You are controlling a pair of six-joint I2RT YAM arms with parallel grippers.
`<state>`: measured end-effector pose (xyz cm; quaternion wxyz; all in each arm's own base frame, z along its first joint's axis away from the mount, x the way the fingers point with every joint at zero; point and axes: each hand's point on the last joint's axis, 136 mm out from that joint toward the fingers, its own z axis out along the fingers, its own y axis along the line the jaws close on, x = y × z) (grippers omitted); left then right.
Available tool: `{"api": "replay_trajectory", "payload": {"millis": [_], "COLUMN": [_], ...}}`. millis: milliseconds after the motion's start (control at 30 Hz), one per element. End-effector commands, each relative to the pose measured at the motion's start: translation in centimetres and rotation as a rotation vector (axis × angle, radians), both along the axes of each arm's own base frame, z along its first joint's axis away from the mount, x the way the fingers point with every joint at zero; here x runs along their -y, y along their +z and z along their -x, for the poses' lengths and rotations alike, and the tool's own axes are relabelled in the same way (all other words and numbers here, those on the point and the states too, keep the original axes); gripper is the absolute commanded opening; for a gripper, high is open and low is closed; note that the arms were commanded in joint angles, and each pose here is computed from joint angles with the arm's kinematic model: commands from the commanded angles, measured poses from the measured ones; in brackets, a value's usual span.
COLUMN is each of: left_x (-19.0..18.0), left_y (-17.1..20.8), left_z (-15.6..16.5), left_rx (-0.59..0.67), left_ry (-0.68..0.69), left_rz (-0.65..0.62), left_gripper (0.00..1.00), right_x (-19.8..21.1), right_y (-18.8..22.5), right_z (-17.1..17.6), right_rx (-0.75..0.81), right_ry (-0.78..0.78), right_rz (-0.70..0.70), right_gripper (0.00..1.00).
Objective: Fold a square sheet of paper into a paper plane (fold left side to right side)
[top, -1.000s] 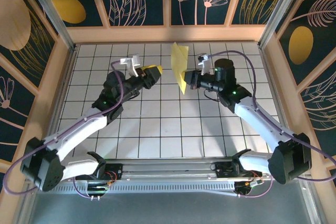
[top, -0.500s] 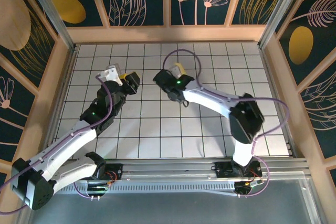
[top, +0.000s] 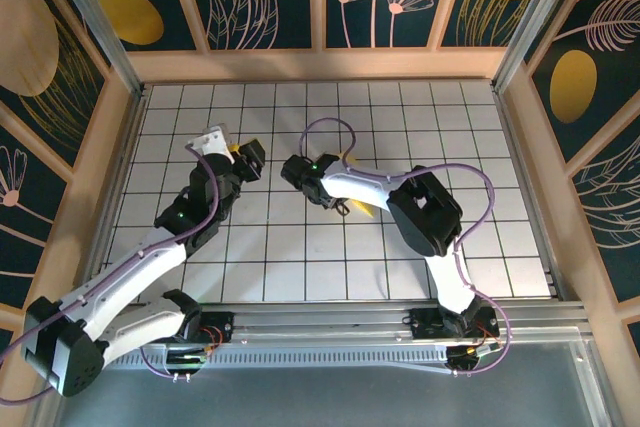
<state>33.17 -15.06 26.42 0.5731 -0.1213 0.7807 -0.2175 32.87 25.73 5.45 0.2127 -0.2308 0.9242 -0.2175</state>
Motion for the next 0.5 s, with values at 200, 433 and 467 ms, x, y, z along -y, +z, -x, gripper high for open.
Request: {"api": "replay_trajectory", "payload": {"millis": [200,433,467], "left_x": [2.8,7.5,8.1], "left_y": [-0.4,-5.1,-5.8], "left_z": [-0.9,-2.0,-2.1], "left_rx": [-0.045,-0.205,-0.233], "left_ry": [-0.095,-0.242,-0.254], "left_rz": [0.033,0.118,0.120], "left_gripper": [0.56,0.59,0.60], "right_x": [0.1,4.2,4.8], "right_y": [6.6,10.3,10.7], "right_z": [-1.8,-3.3,-3.3], "right_rx": [0.016,0.140,0.160], "right_ry": [-0.086,-0.162,-0.171], "right_rz": [-0.517,-0.814,-0.861], "right_gripper": [0.66,0.80,0.84]}}
